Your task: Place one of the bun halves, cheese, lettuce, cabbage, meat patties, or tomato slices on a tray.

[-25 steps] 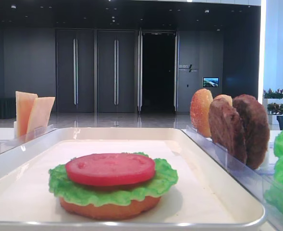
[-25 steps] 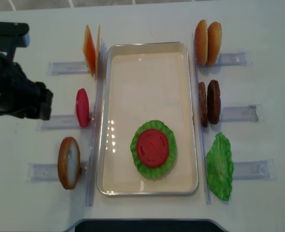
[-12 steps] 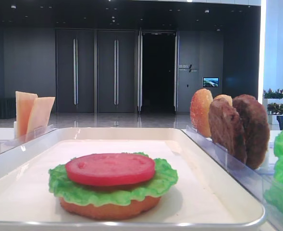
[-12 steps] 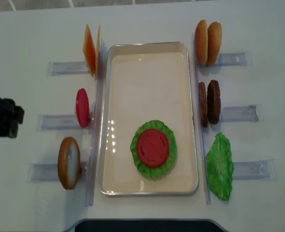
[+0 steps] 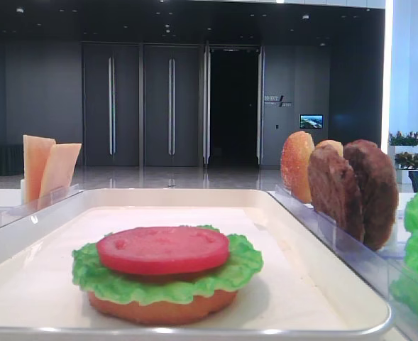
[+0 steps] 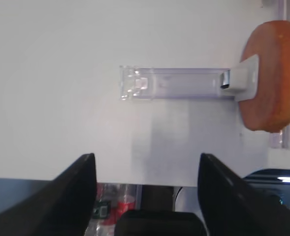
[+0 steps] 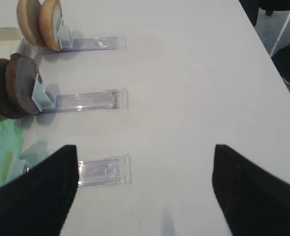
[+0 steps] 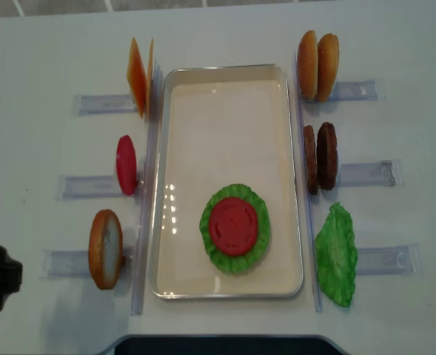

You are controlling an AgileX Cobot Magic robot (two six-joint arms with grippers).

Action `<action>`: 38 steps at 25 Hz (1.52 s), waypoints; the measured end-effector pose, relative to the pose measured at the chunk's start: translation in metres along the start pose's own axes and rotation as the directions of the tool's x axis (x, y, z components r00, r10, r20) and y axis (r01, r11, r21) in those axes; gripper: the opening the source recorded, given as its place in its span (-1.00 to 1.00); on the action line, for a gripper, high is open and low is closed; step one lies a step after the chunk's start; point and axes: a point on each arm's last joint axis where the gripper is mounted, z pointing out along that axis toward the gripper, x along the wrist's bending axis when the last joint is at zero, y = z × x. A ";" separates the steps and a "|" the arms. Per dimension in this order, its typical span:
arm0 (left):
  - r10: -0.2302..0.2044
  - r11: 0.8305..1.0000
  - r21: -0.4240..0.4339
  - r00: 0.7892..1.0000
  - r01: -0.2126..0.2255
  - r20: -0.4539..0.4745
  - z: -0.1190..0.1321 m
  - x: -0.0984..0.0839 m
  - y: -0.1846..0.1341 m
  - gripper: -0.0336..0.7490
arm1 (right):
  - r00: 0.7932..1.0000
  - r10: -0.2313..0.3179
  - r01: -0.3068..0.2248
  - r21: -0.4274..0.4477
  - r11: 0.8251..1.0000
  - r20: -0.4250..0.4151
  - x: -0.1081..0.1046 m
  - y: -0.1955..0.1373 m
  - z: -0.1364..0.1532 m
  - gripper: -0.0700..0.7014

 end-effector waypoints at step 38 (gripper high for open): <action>-0.013 0.834 -0.549 0.997 0.052 0.075 -0.035 0.012 -0.081 0.01 | 1.000 -0.002 0.002 0.000 1.000 0.004 0.000 0.000 0.000 0.63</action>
